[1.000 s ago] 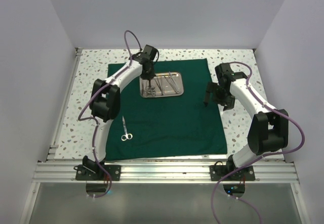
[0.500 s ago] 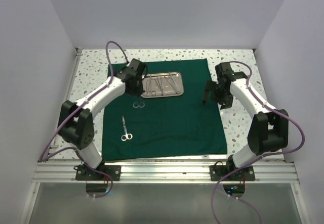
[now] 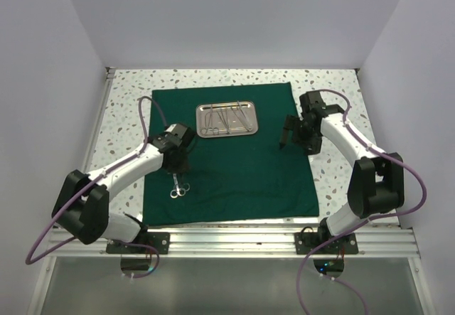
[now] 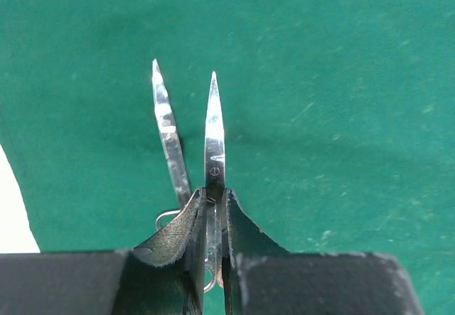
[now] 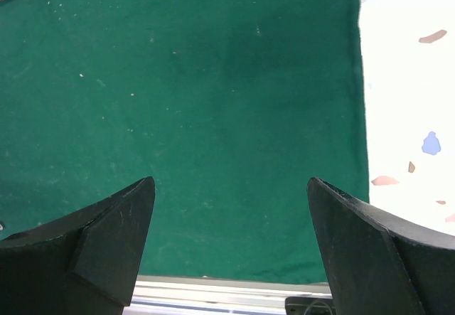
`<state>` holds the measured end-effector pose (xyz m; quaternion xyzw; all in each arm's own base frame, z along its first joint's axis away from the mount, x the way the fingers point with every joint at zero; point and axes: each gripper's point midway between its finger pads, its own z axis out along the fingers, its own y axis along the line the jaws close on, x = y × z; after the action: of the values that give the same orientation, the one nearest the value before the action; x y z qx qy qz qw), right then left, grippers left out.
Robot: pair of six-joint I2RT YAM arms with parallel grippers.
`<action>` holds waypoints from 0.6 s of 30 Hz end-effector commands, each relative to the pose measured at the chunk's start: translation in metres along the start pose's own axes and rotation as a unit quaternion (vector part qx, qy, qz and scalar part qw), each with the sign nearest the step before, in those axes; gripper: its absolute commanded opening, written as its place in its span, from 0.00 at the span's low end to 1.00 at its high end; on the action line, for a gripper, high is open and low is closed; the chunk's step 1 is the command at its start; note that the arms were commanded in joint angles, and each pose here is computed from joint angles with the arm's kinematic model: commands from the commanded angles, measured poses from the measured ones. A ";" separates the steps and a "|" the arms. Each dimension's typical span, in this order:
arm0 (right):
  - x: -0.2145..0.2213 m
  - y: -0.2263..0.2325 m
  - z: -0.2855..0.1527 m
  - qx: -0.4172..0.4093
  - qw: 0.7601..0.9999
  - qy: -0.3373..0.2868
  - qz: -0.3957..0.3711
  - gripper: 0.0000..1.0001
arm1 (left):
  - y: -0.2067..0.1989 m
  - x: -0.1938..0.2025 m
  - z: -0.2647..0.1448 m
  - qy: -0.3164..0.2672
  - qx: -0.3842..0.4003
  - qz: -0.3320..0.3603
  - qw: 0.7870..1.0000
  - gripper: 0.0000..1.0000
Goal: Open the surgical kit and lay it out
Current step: Place the medical item in the surgical kit, then pick up the medical item from the container.
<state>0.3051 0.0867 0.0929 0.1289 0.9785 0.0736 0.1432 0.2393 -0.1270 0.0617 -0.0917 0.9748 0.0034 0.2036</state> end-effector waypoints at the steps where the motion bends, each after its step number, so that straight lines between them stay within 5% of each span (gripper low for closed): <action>1: 0.002 0.009 0.005 -0.019 1.000 0.004 0.000 0.92 | 0.002 -0.003 -0.003 -0.023 0.001 -0.021 1.000 0.01; 9: 0.003 0.006 0.005 -0.012 1.000 0.003 -0.001 0.92 | 0.001 -0.013 -0.005 -0.037 -0.002 -0.006 0.999 0.39; 18: -0.002 -0.001 -0.008 0.008 1.000 -0.013 -0.004 0.92 | -0.041 -0.105 -0.031 -0.108 0.025 0.025 0.994 0.46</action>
<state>0.3011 0.0861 0.0847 0.1289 0.9801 0.0676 0.1352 0.2905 -0.1422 0.1093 -0.0817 0.9600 -0.0042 0.2676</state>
